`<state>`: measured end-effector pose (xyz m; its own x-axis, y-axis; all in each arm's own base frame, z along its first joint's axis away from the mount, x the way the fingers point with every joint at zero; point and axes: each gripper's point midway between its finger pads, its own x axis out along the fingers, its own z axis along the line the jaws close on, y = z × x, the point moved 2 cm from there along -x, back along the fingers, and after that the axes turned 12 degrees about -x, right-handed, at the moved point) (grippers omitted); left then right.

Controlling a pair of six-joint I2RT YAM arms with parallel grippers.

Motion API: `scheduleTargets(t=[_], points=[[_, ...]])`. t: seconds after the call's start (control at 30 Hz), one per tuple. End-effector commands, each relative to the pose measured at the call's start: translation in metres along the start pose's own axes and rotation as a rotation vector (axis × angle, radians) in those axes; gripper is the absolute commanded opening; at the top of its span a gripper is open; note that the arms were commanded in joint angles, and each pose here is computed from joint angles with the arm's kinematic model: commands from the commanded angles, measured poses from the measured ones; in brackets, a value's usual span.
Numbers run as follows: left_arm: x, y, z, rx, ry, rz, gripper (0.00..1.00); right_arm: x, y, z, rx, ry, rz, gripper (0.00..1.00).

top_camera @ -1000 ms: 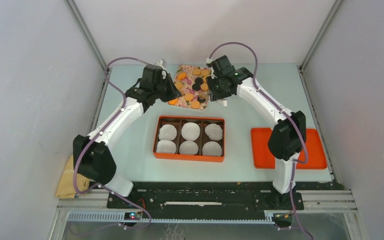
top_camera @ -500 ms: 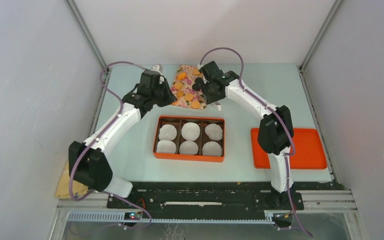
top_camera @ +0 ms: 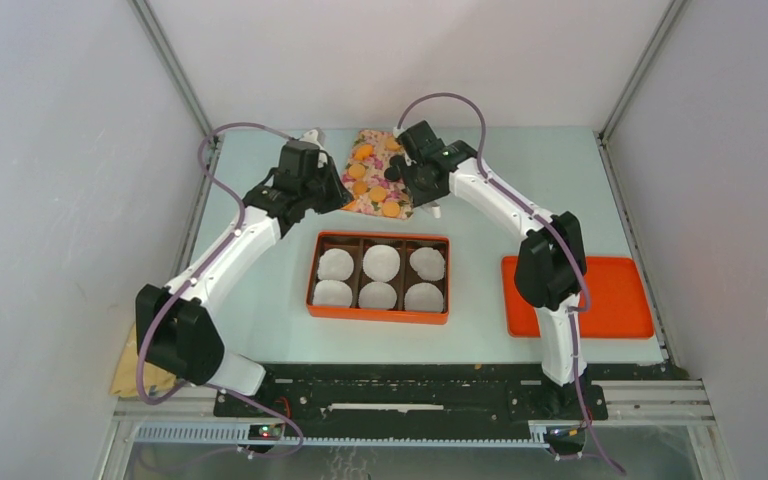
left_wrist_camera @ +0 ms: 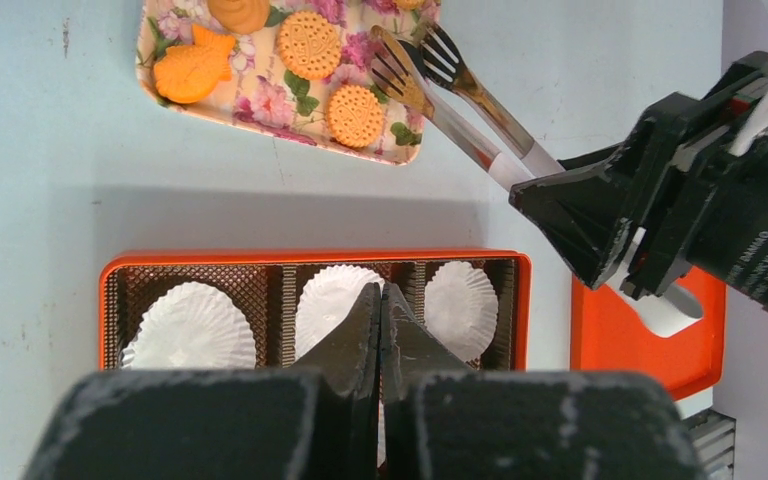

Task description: Pack the cookies

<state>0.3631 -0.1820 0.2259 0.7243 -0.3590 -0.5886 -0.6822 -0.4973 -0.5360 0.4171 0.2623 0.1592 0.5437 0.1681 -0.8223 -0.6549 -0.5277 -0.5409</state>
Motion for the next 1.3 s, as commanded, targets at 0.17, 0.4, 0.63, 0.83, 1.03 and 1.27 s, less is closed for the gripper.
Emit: scheduleTargets(t=[0.17, 0.4, 0.63, 0.83, 1.03, 1.27], points=[[-0.030, -0.022, 0.004, -0.003, -0.008, -0.107, 0.00, -0.035, -0.041, -0.008, 0.022, 0.017, -0.140, 0.15], [-0.053, -0.040, 0.009, -0.001, -0.054, -0.190, 0.00, -0.069, -0.044, 0.004, 0.031, -0.041, -0.198, 0.11], [-0.081, -0.078, 0.020, -0.099, -0.093, -0.311, 0.00, -0.133, -0.034, 0.044, -0.035, -0.104, -0.288, 0.11], [-0.101, -0.111, 0.040, -0.177, -0.175, -0.405, 0.00, -0.163, -0.003, 0.098, -0.111, -0.251, -0.270, 0.12], [-0.105, -0.125, 0.053, -0.244, -0.191, -0.392, 0.00, -0.155, 0.029, 0.160, -0.214, -0.333, -0.217, 0.11], [-0.102, -0.113, 0.058, -0.241, -0.179, -0.370, 0.00, -0.129, 0.028, 0.185, -0.235, -0.360, -0.189, 0.11]])
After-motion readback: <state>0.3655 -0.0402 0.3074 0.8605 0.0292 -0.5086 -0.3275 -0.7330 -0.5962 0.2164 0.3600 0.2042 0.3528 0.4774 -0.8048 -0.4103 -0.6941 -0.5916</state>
